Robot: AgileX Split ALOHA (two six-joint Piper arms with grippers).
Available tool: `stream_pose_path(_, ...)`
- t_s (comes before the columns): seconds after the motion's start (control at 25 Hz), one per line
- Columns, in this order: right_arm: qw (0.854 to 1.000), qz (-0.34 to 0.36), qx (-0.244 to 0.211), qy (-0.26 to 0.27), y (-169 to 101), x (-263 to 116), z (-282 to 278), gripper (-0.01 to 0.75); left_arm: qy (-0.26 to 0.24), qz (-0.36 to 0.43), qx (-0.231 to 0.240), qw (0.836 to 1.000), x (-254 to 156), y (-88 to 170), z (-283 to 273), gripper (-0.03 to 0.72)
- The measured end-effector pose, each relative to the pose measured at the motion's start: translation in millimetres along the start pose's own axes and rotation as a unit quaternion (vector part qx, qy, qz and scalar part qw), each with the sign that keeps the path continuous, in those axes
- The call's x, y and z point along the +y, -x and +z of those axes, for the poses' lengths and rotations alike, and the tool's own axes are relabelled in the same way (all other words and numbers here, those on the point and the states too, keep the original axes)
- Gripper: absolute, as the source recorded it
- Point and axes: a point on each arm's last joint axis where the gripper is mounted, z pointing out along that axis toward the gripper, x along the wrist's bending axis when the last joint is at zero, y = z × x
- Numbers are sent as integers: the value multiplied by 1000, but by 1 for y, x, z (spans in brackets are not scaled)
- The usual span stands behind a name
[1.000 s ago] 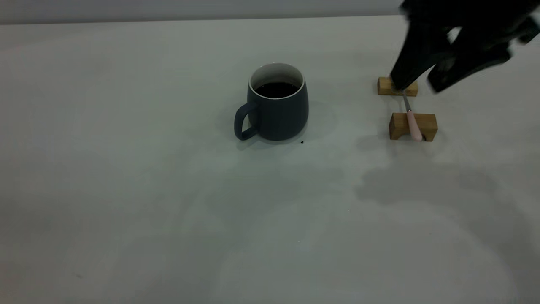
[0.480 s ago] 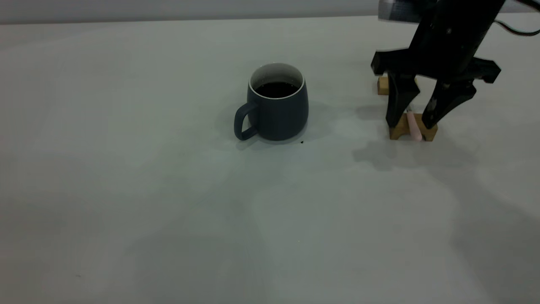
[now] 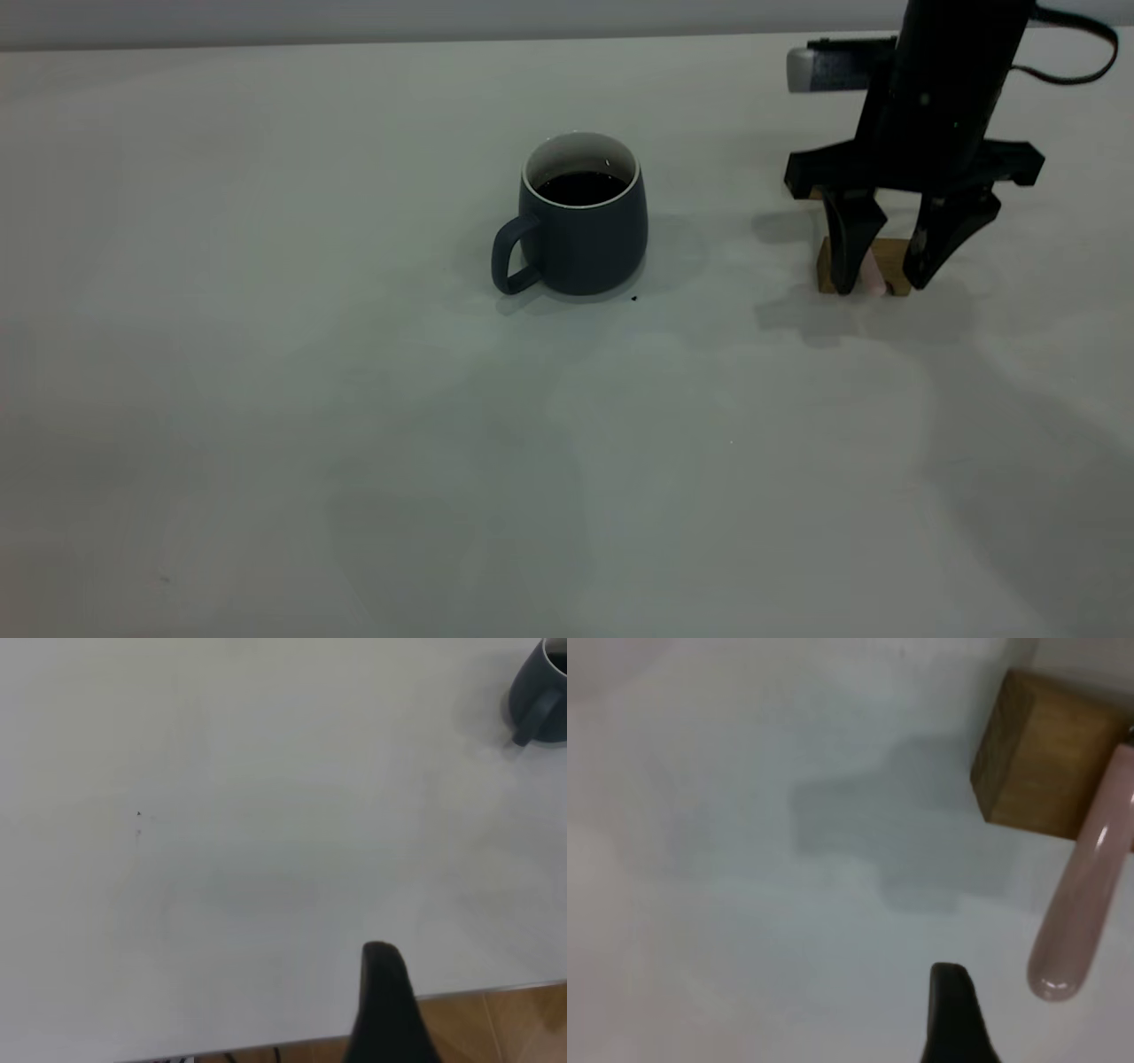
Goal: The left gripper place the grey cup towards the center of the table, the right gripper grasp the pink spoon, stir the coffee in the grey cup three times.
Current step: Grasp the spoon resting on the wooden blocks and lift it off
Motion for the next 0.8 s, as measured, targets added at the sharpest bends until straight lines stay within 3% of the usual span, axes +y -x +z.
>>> stream_pose_path(0.64,1000,19,5,12,3,3,18,535,0,0,0,1000,0,0,0,568)
stream_pose_path(0.8,999,33,4,11,10,3,20,494,0,0,0,1000,0,0,0,568)
